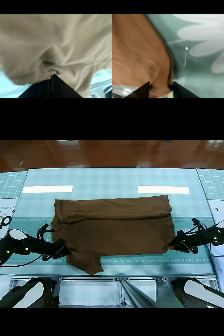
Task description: Fold the shirts.
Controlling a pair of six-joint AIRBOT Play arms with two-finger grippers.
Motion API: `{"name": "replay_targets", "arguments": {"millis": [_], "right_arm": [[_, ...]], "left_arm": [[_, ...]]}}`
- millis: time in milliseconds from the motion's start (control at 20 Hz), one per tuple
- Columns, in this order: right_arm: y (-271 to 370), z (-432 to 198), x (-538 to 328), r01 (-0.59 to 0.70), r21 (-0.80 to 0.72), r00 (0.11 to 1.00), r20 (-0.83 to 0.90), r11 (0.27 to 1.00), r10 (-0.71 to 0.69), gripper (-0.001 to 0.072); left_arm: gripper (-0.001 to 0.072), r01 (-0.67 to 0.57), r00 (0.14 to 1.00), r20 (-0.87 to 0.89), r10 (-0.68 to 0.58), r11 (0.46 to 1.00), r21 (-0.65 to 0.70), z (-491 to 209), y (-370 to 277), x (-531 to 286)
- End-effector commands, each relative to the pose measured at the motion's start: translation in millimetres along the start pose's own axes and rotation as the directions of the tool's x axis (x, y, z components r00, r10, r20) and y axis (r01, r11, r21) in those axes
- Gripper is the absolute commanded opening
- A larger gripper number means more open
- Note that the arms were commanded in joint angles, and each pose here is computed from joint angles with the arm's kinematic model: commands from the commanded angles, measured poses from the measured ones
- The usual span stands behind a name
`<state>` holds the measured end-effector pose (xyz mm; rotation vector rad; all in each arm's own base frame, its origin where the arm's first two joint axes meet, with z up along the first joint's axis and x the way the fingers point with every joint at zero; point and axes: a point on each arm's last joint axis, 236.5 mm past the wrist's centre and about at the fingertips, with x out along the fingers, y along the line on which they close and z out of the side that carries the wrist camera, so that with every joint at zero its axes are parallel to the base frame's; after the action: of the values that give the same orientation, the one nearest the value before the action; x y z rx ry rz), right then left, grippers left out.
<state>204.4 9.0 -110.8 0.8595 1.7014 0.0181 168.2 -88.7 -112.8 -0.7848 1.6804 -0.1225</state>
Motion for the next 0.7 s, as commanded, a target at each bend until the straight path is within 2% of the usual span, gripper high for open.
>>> {"name": "replay_targets", "arguments": {"millis": [0, 100, 250, 450, 650], "right_arm": [[17.2, 11.8, 7.6, -0.043, -0.058, 0.998, 0.035, 0.997, 0.046, 0.0046], [31.0, 8.2, 4.9, -0.097, -0.123, 0.995, 0.02, 0.988, 0.1, 0.0035], [40.8, 15.4, -10.1, -0.104, -0.165, 0.994, 0.026, 0.981, 0.11, 0.0034], [72.8, 63.9, -46.5, -0.133, -0.201, 0.972, 0.164, 0.971, 0.167, 0.0034], [129.9, 109.6, -53.7, -0.132, -0.314, 0.955, 0.216, 0.94, 0.206, 0.0035]], "left_arm": [[0.0016, 0.048, 0.997, 0.053, -0.047, 0.999, -0.019, 13.4, -12.0, -1.7], [0.0016, 0.058, 0.996, 0.07, -0.059, 0.998, 0.018, 19.7, -17.4, -7.4], [0.0016, 0.08, 0.992, 0.098, -0.085, 0.995, 0.051, 35.0, -31.5, -30.3], [0.0016, 0.081, 0.971, 0.209, -0.117, 0.982, 0.172, 79.3, -63.4, -73.2], [0.0016, 0.151, 0.946, 0.26, -0.193, 0.973, 0.173, 142.4, -95.8, -94.5]]}}
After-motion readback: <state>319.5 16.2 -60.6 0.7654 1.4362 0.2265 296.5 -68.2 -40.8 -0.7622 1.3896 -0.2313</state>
